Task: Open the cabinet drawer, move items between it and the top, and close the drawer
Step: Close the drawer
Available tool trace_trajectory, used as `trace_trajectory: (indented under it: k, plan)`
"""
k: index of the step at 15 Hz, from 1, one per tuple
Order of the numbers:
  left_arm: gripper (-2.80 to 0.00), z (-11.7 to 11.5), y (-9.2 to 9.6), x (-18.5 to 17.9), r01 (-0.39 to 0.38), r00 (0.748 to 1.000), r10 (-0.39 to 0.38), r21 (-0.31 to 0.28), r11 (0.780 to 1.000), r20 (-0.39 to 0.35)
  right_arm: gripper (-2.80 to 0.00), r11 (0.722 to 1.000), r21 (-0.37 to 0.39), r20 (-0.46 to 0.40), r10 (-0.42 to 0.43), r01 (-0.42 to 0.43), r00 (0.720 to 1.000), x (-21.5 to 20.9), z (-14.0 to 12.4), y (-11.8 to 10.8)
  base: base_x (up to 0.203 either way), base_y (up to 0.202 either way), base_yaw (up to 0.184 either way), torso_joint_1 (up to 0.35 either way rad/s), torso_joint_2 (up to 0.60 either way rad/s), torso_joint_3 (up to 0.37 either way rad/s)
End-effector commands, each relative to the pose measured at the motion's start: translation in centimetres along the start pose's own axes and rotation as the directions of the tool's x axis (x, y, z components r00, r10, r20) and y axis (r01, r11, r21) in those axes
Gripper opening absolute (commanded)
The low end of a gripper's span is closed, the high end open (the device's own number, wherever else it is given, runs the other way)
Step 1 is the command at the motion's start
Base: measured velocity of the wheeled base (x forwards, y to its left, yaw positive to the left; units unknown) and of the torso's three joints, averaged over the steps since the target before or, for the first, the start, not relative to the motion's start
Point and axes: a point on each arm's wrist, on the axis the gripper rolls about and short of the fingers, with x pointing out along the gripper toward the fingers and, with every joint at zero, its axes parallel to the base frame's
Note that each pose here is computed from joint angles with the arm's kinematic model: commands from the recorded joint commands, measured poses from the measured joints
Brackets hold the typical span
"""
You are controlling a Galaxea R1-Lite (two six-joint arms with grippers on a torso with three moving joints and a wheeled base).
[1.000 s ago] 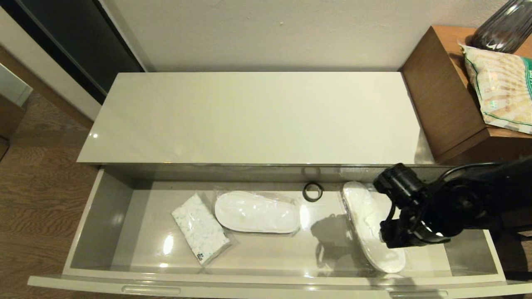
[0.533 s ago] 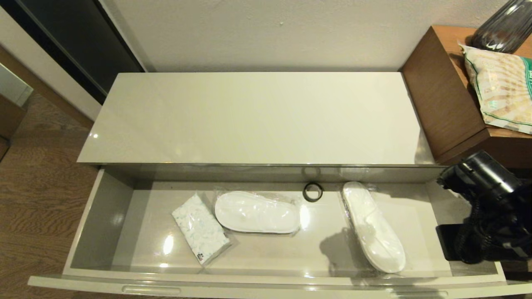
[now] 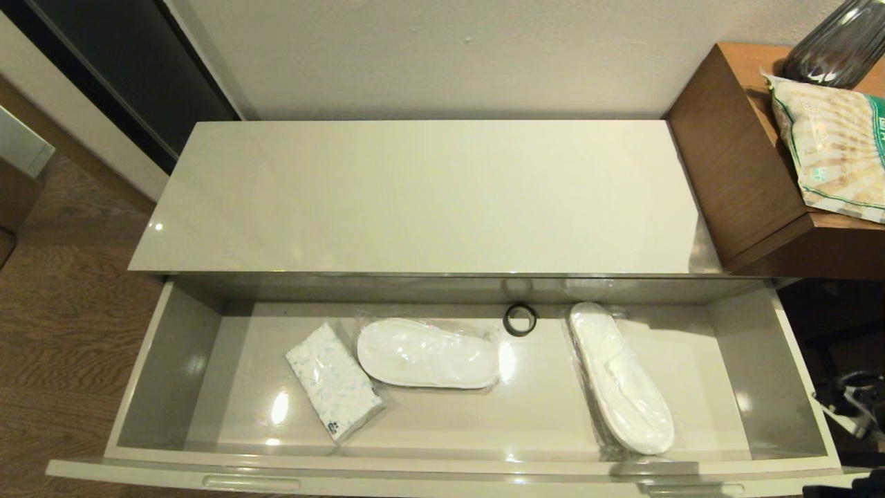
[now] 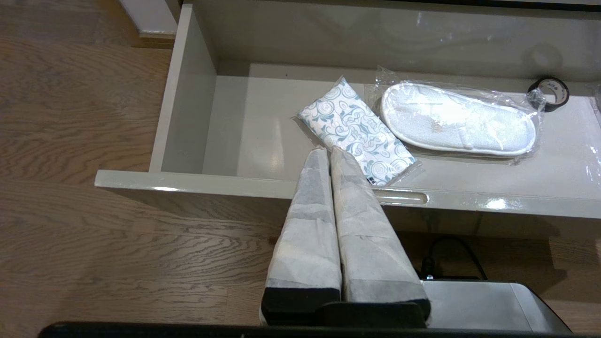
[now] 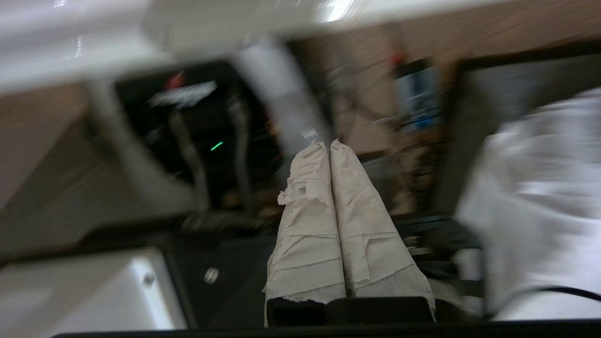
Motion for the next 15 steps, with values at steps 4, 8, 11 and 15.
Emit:
trace_trajectory:
  k: [4, 8, 11, 15]
  plan:
    - [-2.80, 0.0, 0.0, 0.0, -0.001, 1.000, 0.001, 0.000, 1.000, 0.001, -2.80, 0.984, -0.022, 0.053, 0.178, -0.177, 0.983, 4.2, -2.9, -0.6, 0.000, 0.000, 0.000, 0.000, 0.00, 0.000]
    - [-2.80, 0.0, 0.0, 0.0, -0.001, 1.000, 0.001, 0.000, 1.000, 0.003, -2.80, 0.995, -0.070, -0.116, 0.060, -0.069, 0.991, 7.5, -2.8, 0.0, 0.000, 0.000, 0.000, 0.000, 0.00, 0.000]
    - [-2.80, 0.0, 0.0, 0.0, -0.001, 1.000, 0.001, 0.000, 1.000, 0.003, -2.80, 0.998, -0.060, -0.220, -0.008, -0.005, 0.976, 10.1, -2.6, 0.7, 0.000, 0.000, 0.000, 0.000, 0.00, 0.000]
    - [-2.80, 0.0, 0.0, 0.0, -0.001, 1.000, 0.001, 0.000, 1.000, 0.003, -2.80, 1.000, -0.026, -0.171, 0.012, -0.017, 0.985, 13.9, -1.3, 2.1, 0.000, 0.000, 0.000, 0.000, 0.00, 0.000]
